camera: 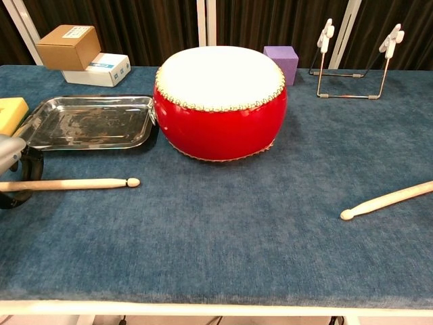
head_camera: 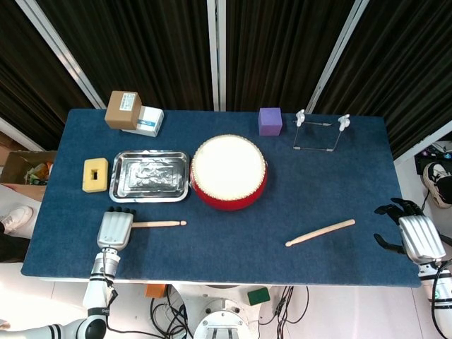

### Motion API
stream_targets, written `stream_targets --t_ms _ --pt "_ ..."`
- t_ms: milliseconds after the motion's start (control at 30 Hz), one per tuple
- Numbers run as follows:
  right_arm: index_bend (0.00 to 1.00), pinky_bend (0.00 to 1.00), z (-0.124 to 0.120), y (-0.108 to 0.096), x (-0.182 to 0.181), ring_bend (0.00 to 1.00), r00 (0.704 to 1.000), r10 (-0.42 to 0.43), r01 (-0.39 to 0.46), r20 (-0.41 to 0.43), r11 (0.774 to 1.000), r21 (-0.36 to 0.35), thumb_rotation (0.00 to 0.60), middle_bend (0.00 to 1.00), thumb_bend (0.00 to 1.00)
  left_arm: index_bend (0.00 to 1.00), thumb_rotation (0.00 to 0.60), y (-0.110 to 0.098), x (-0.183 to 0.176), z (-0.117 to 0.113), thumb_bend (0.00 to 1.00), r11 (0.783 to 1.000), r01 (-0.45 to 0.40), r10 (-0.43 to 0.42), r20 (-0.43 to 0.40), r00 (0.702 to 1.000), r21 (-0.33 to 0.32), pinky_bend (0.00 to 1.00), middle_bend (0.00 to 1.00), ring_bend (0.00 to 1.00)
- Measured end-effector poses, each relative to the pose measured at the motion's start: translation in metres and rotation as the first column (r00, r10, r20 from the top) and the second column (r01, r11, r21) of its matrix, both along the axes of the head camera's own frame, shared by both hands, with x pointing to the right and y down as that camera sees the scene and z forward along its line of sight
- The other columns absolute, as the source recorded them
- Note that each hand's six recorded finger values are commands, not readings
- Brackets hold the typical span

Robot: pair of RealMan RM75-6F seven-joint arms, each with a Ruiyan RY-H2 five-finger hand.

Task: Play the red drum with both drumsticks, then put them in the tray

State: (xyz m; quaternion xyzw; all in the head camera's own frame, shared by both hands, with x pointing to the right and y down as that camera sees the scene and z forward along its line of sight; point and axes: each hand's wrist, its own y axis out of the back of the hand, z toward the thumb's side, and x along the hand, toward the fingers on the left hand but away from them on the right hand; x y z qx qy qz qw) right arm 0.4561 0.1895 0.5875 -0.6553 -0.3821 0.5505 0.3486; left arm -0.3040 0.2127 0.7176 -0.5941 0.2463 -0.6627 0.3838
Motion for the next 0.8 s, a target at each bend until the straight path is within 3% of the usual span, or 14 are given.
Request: stream_targets --t_ms 433,633,800 --pt "0.39 0.21 -0.003 0.002 0.004 0.15 1.0 0.01 -0.01 -0.013 1.0 -0.002 0.6 0.4 0.2 0.63 0.6 -0.001 -0.007 -0.003 0.59 1.0 -0.009 0.009 -0.067 0.998 -0.001 0.42 0.61 0.52" --pt "0.38 0.21 -0.005 0.001 0.006 0.15 1.0 0.02 -0.02 -0.018 1.0 -0.007 0.6 0.4 0.2 0.68 0.6 -0.002 -0.015 -0.01 0.63 1.0 -0.013 0.016 -0.163 0.987 0.021 0.48 0.65 0.56" --pt "0.39 0.21 -0.003 0.0 0.003 0.15 0.999 0.001 -0.002 -0.034 1.0 -0.026 0.6 0.41 0.2 0.69 0.6 -0.002 -0.02 -0.021 0.65 0.998 -0.024 0.04 -0.278 0.96 0.061 0.54 0.67 0.58"
